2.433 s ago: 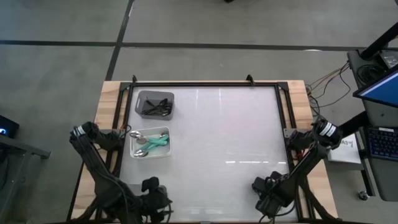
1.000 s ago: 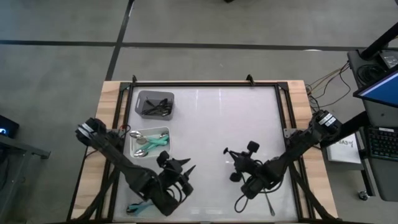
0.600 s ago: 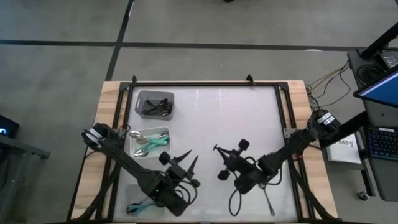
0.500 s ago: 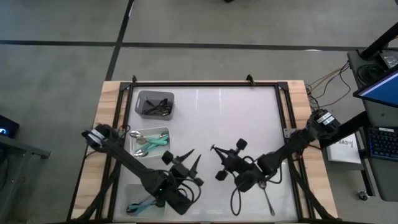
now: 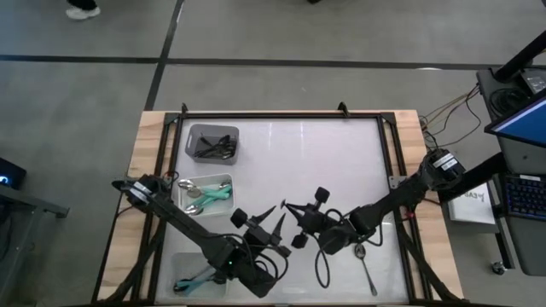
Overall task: Sort silverware by color (type)
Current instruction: Put the blue spoon into the gray bin
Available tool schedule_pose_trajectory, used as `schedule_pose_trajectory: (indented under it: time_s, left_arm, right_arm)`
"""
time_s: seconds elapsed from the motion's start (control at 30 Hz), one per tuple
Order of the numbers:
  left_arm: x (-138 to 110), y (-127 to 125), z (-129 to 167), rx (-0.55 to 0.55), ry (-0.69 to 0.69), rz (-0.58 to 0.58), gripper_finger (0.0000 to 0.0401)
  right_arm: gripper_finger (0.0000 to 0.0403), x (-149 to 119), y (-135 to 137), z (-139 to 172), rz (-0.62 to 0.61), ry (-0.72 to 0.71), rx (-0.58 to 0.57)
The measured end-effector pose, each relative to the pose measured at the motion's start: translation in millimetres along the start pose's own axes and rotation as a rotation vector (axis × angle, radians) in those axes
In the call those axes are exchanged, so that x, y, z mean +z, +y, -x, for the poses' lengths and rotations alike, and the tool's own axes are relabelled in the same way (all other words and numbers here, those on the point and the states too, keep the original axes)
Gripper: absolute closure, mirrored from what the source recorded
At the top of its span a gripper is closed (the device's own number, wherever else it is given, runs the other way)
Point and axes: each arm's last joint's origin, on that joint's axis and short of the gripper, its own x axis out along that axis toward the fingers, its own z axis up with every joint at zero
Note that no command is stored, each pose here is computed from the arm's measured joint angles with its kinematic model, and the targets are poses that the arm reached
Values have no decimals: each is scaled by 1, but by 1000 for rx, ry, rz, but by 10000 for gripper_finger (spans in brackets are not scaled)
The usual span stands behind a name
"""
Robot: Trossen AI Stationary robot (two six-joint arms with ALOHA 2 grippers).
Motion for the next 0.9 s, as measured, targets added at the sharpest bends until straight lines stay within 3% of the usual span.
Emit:
schedule_pose_trajectory:
  time_s: [0.43, 0.57, 0.73, 0.9]
  left_arm:
    - [0, 1, -10, 22, 3, -1, 271]
    - [0, 1, -10, 20, 5, -23, 306]
    - [0, 1, -10, 16, 9, -31, 388]
    - [0, 0, -10, 8, 16, -33, 395]
  right_arm:
    - [394, 5, 2, 1, 120, -28, 56]
    - [394, 5, 2, 1, 136, -29, 56]
    - [394, 5, 2, 1, 138, -29, 57]
    - [393, 4, 3, 1, 147, -27, 60]
